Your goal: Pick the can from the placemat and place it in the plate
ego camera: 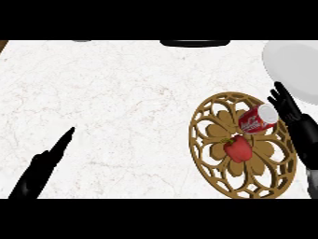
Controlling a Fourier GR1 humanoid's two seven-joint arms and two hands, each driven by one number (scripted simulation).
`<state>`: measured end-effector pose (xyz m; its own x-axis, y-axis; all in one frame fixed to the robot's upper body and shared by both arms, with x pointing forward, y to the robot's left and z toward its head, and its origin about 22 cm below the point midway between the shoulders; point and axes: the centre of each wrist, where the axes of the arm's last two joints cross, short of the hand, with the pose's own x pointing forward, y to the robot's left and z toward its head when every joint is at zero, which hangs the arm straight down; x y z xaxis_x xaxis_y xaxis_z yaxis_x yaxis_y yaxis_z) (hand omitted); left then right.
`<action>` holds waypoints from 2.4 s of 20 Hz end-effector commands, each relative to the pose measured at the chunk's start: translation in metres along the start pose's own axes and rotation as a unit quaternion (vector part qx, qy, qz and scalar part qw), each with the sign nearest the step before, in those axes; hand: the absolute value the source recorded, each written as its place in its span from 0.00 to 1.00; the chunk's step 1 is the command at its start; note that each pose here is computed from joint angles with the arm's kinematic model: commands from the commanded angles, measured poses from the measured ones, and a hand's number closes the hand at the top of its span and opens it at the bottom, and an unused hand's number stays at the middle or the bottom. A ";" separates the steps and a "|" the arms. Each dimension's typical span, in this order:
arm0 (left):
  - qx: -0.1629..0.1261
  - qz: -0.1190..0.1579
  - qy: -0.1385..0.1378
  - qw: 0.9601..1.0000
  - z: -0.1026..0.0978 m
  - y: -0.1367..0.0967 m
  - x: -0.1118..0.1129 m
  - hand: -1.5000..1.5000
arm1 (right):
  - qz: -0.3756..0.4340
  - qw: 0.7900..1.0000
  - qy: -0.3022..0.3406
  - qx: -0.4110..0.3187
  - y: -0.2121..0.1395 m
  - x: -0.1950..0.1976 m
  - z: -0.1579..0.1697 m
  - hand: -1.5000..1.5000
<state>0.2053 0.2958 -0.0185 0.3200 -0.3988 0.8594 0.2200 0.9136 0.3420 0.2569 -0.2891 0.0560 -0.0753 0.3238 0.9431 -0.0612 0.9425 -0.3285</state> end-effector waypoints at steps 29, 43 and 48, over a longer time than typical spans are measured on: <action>-0.022 0.009 -0.307 0.951 -0.035 0.010 0.132 0.50 | 0.129 0.821 0.440 0.339 -0.073 0.093 -0.181 0.00; -0.020 0.009 -0.311 0.950 -0.038 0.010 0.136 0.50 | 0.140 0.768 0.531 0.330 -0.117 0.077 -0.186 0.00; -0.012 0.013 -0.314 0.949 -0.037 0.007 0.127 0.50 | 0.121 0.771 0.512 0.359 -0.126 0.086 -0.190 0.00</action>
<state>0.2809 0.2566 0.0782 -0.2778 -0.2450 0.9289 0.2538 0.9139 0.3169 0.4427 -0.3637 0.1771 0.6394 0.6809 0.3572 -0.6830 0.7163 -0.1428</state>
